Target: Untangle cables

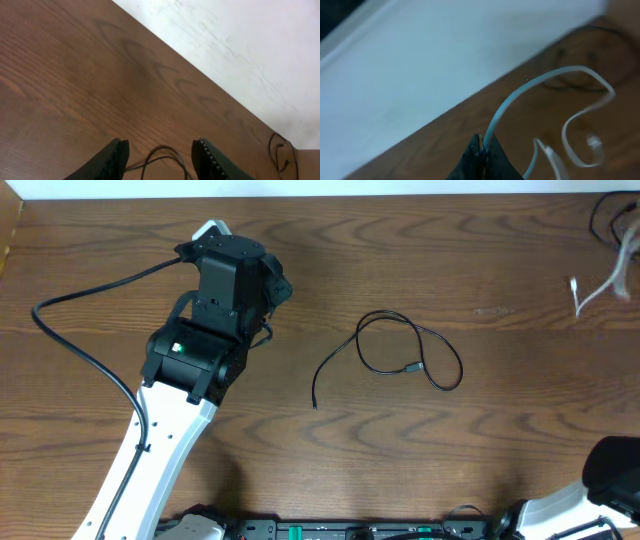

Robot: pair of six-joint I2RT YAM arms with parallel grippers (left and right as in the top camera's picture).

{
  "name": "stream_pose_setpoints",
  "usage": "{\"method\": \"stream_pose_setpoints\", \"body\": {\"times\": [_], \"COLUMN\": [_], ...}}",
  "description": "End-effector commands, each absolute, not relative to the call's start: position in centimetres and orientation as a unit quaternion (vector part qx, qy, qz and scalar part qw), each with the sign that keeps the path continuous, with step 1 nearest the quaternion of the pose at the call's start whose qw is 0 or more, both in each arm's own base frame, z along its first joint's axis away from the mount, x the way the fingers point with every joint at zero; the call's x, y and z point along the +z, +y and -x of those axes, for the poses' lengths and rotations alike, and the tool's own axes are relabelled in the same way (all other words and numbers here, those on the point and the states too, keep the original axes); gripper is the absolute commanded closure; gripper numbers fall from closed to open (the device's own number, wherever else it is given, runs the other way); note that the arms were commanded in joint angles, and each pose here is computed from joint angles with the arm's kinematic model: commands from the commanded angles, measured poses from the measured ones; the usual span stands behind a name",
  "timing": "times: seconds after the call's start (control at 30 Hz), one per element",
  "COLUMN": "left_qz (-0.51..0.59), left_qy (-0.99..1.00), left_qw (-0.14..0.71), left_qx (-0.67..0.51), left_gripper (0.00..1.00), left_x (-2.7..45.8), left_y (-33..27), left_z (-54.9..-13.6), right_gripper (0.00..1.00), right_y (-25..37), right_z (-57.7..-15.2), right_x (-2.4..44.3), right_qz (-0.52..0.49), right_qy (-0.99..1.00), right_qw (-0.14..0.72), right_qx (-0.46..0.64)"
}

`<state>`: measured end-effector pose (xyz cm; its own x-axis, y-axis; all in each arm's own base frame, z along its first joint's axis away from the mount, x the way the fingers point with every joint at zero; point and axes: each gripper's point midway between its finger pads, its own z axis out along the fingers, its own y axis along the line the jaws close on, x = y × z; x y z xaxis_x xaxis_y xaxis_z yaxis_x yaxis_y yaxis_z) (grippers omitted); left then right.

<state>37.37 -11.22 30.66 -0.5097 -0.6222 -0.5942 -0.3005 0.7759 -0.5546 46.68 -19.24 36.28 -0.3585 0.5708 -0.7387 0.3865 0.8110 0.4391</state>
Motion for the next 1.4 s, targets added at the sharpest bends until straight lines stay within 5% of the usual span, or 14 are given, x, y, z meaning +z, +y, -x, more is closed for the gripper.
{"method": "stream_pose_setpoints", "body": {"times": [0.0, 0.4, 0.43, 0.47, 0.5, 0.67, 1.0, 1.37], "left_qz": [0.271, 0.271, 0.271, 0.271, 0.271, 0.271, 0.196, 0.129], "left_qy": [0.845, 0.845, 0.845, 0.845, 0.845, 0.847, 0.89, 0.937], "left_qw": [0.422, 0.422, 0.422, 0.422, 0.422, 0.419, 0.368, 0.276], "left_qx": [-0.184, -0.184, -0.184, -0.184, -0.184, -0.181, -0.185, -0.173], "left_gripper": [0.55, 0.54, 0.55, 0.54, 0.54, 0.55, 0.54, 0.55], "left_x": [31.1, 31.1, 31.1, 31.1, 31.1, 30.7, 27.4, 21.2], "left_y": [-10.7, -10.7, -10.7, -10.7, -10.7, -10.8, -13.4, -15.8], "left_z": [-37.6, -37.6, -37.6, -37.6, -37.6, -37.8, -38.4, -38.6], "right_gripper": [0.99, 0.96, 0.85, 0.16, 0.01, 0.01, 0.01, 0.01], "right_y": [-24.3, -33.9, -34.3, -34.7, -34.8, -33.1, -20.2, -3.2], "right_z": [-45.7, -42.3, -42.1, -42.0, -41.9, -43.1, -48.0, -46.1], "right_x": [33.6, 22.7, 22.0, 21.0, 20.6, 20.8, 22.9, 18.5], "right_qz": [-0.358, -0.493, -0.498, -0.502, -0.504, -0.486, -0.293, -0.067], "right_qy": [0.81, 0.798, 0.797, 0.798, 0.799, 0.807, 0.855, 0.945], "right_qw": [0.462, 0.346, 0.34, 0.331, 0.327, 0.333, 0.329, 0.177], "right_qx": [0.048, -0.028, -0.029, -0.027, -0.022, 0.035, 0.273, 0.268]}}
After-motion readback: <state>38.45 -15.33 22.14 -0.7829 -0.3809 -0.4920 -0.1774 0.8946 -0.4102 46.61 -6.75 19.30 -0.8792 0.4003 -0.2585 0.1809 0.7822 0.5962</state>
